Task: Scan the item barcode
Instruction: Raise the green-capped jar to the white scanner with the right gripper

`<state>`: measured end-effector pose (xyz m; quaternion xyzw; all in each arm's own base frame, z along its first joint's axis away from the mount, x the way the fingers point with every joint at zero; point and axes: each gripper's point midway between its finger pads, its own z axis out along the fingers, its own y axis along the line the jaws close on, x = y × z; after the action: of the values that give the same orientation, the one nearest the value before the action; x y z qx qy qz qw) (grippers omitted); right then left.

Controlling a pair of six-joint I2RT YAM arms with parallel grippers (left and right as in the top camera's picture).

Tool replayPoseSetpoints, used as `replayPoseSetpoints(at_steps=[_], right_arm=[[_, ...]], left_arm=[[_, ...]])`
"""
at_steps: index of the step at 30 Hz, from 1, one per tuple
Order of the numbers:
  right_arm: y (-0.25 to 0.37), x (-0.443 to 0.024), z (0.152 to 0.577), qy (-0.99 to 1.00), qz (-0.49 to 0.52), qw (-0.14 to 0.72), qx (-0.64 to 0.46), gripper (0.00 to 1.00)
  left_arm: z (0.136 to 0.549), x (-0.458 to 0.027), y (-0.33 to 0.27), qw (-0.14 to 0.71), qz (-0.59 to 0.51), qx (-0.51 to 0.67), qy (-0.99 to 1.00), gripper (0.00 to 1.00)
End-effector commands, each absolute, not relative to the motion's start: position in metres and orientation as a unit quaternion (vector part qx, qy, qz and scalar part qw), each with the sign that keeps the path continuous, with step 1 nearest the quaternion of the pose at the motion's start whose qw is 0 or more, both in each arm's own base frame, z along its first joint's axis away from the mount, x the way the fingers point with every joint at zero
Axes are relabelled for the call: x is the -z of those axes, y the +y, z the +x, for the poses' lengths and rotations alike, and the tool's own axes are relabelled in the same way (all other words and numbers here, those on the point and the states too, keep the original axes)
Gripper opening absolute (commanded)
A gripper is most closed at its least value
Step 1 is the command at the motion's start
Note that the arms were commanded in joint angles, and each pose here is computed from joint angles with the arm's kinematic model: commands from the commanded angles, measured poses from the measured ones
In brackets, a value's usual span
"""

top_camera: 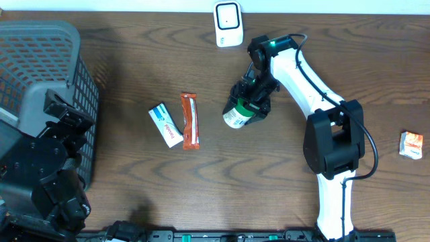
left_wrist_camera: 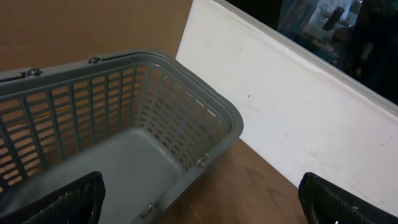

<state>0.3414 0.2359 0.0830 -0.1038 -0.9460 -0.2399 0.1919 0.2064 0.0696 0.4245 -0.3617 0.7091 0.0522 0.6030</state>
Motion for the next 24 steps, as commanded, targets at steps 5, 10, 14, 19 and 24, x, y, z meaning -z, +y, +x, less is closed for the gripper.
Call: replayPoseSetpoints(at_steps=[5,10,14,19,24], right_arm=[[0.266,-0.093,0.411,-0.946,-0.036,0.04,0.32,0.56],[0.272,-0.122,0.482,-0.928,-0.01,-0.113,0.355,0.56],[0.259,-0.139,0.538,-0.917,-0.015,-0.252,0.31,0.57],[0.231,-0.154,0.578,-0.903,-0.046,-0.36,0.231,0.57],[0.223,-0.176,0.609,-0.869,-0.057,-0.444,0.21,0.56]], left_arm=[[0.205,-0.424,0.073,0.602,-0.361,-0.065,0.709,1.0],[0.205,-0.424,0.073,0.602,-0.361,-0.065,0.709,1.0],[0.205,-0.424,0.073,0.602,-0.361,-0.065,0.709,1.0],[0.205,-0.424,0.073,0.602,-0.361,-0.065,0.709,1.0],[0.205,-0.424,0.073,0.602,-0.361,-0.065,0.709,1.0]])
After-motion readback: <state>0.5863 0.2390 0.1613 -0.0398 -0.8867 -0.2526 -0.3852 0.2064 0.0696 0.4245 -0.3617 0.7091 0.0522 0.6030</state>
